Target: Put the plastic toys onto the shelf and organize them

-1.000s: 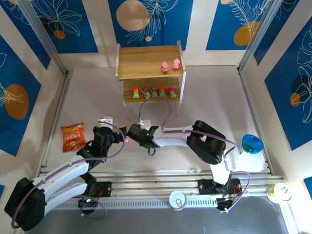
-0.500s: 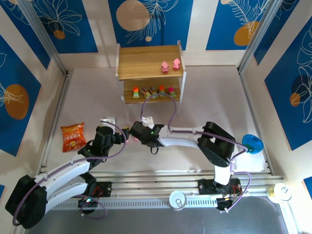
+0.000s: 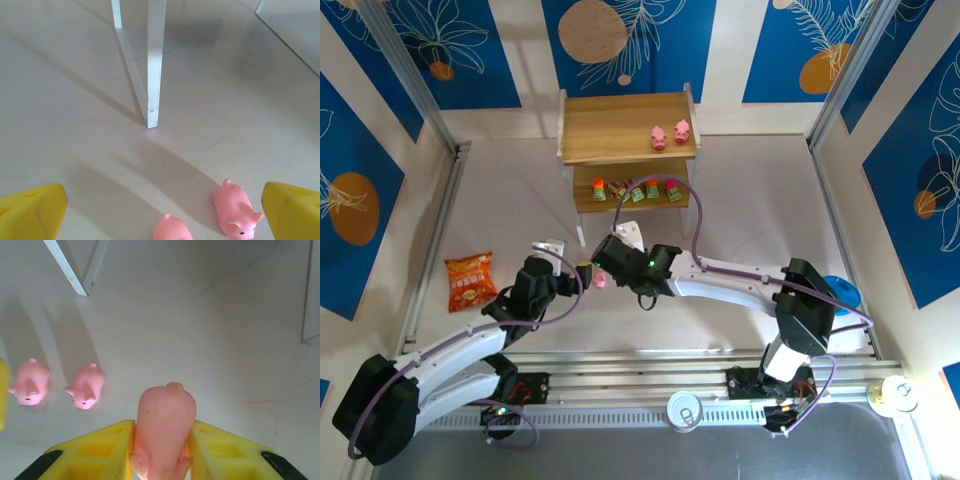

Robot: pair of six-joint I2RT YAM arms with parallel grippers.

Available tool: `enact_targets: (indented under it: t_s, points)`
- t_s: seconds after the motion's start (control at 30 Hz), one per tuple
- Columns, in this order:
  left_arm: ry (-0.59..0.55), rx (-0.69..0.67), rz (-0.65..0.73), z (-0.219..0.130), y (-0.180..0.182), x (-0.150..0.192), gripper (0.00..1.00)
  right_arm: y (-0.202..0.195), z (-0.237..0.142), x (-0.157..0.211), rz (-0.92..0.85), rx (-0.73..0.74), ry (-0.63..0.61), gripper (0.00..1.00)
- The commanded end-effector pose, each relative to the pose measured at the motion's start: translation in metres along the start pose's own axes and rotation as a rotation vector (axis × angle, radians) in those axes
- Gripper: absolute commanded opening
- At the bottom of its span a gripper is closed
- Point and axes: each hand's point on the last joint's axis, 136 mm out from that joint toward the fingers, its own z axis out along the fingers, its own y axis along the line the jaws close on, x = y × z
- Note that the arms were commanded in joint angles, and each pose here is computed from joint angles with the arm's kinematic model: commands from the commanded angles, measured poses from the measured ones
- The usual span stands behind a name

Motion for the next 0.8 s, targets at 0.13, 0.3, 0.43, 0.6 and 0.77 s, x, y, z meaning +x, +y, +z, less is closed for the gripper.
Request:
enact_targets:
  t_s: [0.13, 0.3, 0.43, 0.6, 0.77]
  points:
    - [-0.030, 0.072, 0.019, 0.000, -0.014, -0.008, 1.00, -0.010, -0.053, -0.047, -0.053, -0.021, -0.100, 0.30]
    - [-0.030, 0.072, 0.025, -0.001, -0.014, -0.008, 1.00, -0.015, -0.077, -0.074, -0.074, -0.046, -0.135, 0.30]
    - [-0.032, 0.072, 0.025, -0.001, -0.015, -0.009, 1.00, -0.021, -0.092, -0.096, -0.080, -0.054, -0.170, 0.29]
    - [-0.031, 0.080, 0.029, -0.001, -0.016, -0.008, 1.00, -0.027, -0.106, -0.119, -0.080, -0.060, -0.205, 0.29]
    - [-0.025, 0.112, 0.039, -0.001, -0.022, -0.008, 1.00, -0.031, -0.114, -0.135, -0.074, -0.064, -0.228, 0.29]
